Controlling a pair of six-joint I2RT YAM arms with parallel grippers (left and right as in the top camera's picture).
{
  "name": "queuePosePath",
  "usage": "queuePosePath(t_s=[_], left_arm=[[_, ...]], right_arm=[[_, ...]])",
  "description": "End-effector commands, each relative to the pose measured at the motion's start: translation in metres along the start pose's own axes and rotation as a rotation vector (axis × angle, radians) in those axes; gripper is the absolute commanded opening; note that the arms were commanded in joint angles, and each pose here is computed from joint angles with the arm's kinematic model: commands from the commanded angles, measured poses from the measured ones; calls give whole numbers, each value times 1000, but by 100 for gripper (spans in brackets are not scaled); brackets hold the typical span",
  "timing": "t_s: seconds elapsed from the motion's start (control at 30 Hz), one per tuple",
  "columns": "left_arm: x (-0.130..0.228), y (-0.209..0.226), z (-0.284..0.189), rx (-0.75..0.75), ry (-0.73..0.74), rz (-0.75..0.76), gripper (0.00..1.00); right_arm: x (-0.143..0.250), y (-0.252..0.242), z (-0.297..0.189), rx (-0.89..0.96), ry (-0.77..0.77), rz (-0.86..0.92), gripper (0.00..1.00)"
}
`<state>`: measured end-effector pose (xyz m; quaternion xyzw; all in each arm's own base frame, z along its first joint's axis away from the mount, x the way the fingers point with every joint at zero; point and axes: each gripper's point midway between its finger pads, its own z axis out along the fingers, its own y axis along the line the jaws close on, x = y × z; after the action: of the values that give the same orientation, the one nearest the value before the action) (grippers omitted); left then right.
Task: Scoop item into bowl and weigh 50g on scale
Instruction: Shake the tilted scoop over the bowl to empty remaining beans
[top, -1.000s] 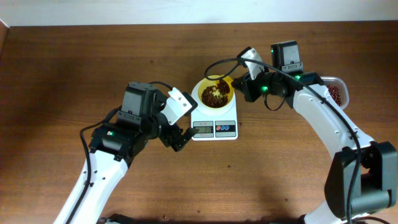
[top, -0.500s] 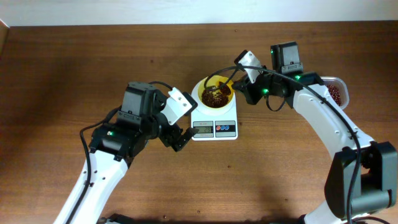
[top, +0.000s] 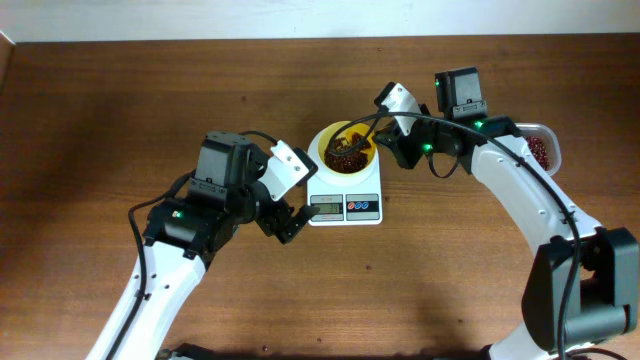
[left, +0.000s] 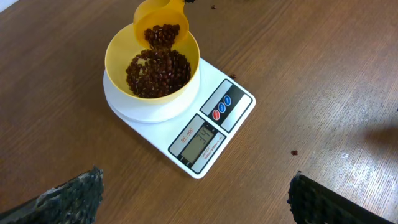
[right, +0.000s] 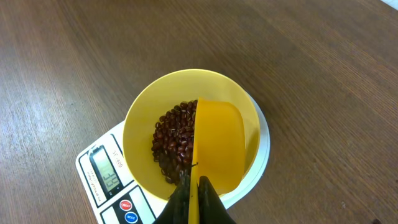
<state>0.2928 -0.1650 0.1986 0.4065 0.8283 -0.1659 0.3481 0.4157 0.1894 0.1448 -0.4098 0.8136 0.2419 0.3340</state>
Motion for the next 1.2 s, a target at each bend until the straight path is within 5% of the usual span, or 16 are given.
queuePosePath(t_s=[0.0, 0.73, 1.17], left_arm=[[0, -2, -2, 8, -11, 12, 99], [0, -2, -2, 8, -11, 12, 99], [0, -2, -2, 8, -11, 12, 99]], right_arm=[[-13, 8, -5, -15, -34, -30, 4], [-33, 8, -7, -18, -120, -268, 4], [-29, 15, -7, -58, -115, -249, 4]])
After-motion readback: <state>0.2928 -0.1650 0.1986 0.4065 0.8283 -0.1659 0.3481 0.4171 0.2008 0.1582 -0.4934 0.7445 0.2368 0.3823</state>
